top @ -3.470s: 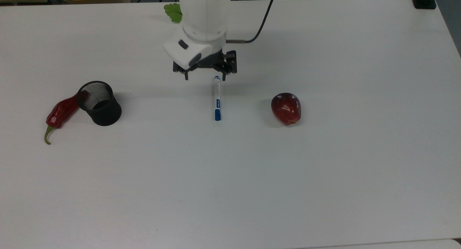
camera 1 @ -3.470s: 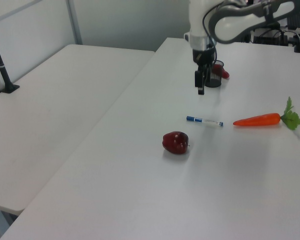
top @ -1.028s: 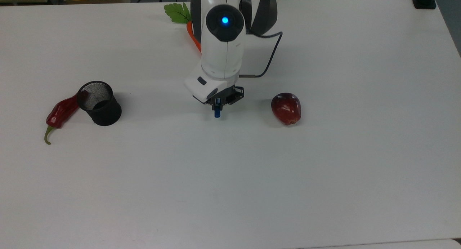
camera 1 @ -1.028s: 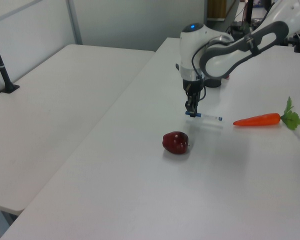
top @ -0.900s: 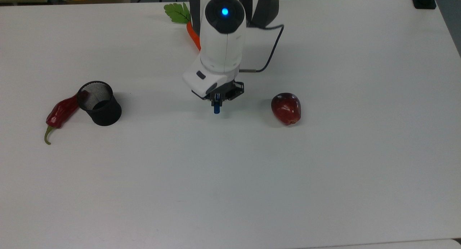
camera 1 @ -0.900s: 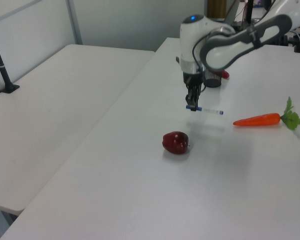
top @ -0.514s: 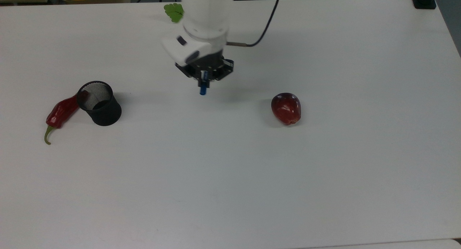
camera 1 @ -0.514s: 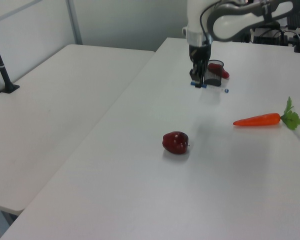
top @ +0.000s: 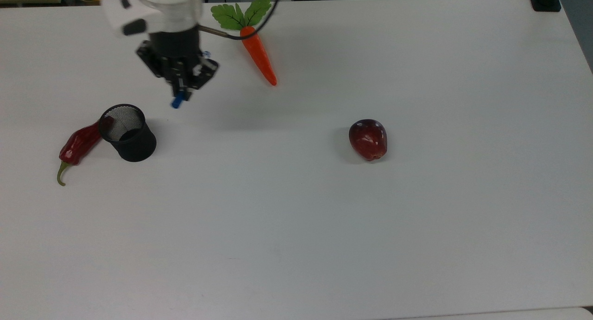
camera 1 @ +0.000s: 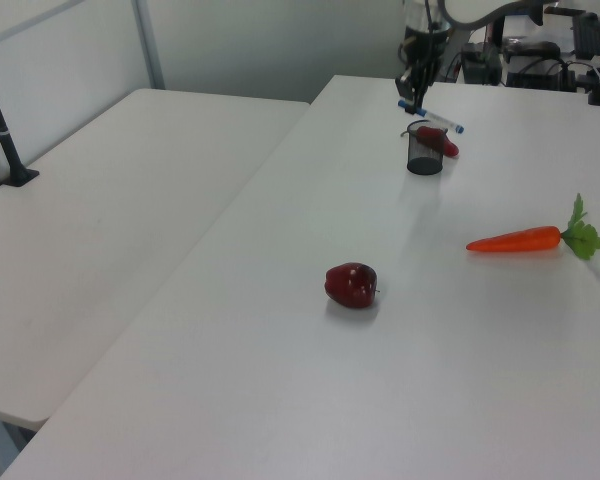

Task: Place marker
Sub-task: 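Carry the marker over the black mesh pen cup, then lower the marker into the pen cup and open the gripper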

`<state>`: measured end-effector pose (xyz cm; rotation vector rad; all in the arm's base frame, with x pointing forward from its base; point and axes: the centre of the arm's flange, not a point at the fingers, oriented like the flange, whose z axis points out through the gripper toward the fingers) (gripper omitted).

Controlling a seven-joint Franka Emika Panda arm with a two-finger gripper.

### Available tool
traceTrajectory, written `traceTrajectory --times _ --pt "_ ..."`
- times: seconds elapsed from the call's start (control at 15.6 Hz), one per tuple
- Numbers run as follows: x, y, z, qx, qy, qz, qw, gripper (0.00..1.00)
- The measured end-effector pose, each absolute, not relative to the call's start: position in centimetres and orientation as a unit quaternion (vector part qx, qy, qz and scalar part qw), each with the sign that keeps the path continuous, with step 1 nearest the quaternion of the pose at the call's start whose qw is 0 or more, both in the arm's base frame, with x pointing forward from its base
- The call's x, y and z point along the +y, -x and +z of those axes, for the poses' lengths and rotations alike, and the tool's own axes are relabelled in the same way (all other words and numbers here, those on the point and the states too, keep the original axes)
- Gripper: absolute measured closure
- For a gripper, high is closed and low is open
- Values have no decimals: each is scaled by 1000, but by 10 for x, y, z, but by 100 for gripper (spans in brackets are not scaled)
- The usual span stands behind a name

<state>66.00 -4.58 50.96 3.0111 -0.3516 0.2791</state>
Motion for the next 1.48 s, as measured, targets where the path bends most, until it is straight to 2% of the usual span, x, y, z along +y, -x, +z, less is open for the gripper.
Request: traceTrajectory --times 0.39,0.71,1.16,1.48 --pt "-117 -667 521 -150 -967 195 67 83" --pt "-149 -666 496 -154 -949 262 78 83" --pt "-154 -672 442 -139 -938 306 82 83" --pt "-160 -672 428 -143 -940 298 83 83"
